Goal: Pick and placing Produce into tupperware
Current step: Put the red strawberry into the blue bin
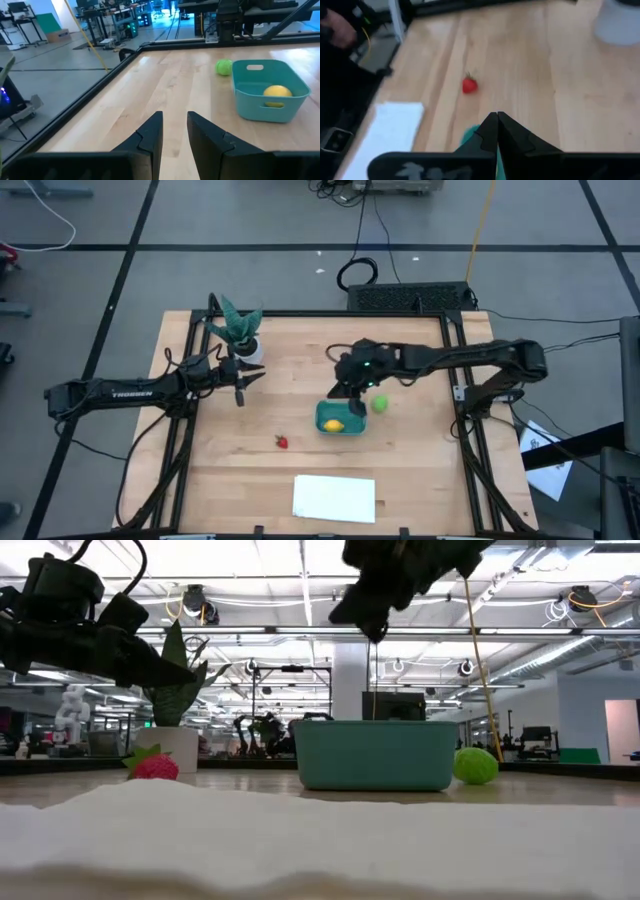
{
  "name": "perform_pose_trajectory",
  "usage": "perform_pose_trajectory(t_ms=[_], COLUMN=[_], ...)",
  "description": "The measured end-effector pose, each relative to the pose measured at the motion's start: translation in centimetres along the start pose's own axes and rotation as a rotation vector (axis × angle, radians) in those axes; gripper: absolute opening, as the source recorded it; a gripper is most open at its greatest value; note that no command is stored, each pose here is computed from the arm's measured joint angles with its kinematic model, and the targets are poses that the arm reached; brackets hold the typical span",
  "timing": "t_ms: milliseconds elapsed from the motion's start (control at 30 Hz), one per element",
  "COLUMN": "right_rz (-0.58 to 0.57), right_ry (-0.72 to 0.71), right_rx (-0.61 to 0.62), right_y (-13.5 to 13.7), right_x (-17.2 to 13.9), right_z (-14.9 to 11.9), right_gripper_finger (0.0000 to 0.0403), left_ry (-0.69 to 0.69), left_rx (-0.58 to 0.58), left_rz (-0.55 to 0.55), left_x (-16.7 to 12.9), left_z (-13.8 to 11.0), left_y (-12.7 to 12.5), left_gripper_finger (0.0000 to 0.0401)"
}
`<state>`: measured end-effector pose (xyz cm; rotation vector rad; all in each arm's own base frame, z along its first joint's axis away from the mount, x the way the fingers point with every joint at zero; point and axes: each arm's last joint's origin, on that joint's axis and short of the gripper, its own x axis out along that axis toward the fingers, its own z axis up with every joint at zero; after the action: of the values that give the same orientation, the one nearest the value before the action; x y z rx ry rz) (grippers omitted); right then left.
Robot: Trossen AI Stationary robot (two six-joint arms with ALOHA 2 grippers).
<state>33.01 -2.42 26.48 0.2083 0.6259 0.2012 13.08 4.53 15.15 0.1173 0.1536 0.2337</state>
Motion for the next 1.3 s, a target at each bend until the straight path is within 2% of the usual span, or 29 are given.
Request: perform_pose_trajectory(t_ms=[100,333,667,867,1033,1300], right_rz=[-0.052,-0.089,-0.110,-0.185,-0.185,-0.203], right_ry=[-0.070,-0.292,-0.514,-0.578,-0.606,-0.668], right_rx=[0.010,0.047,-0.020,-0.040,-0.055,-0.081], right_y=[0.2,0.7,2.3,2.6,2.7,2.2], right_x=[-2.0,-6.0,-11.0,-12.6,-13.3,-12.6], right_z=[-0.6,-3.6,-7.2,-9.6,-11.2,-14.8], right_gripper_finger=[0.0000,0.0000,0.0000,0.0000,0.0000,0.0000], left_ry=[-0.013,-0.041,-0.050,-0.051,-0.072,-0.059], left_rx=[0.002,0.002,0.004,0.008,0.012,0.012], left_rz=[0.002,0.006,-0.013,-0.013,-0.009,-0.038], left_x=[0.0,0.0,0.0,0.0,0.0,0.0], left_z=[0.1,0.4,0.5,0.5,0.7,0.5], left_y=[0.0,0.1,0.0,0.0,0.0,-0.1], left_gripper_finger=[0.0093,0.0093,0.0093,0.0093,0.0093,0.0093])
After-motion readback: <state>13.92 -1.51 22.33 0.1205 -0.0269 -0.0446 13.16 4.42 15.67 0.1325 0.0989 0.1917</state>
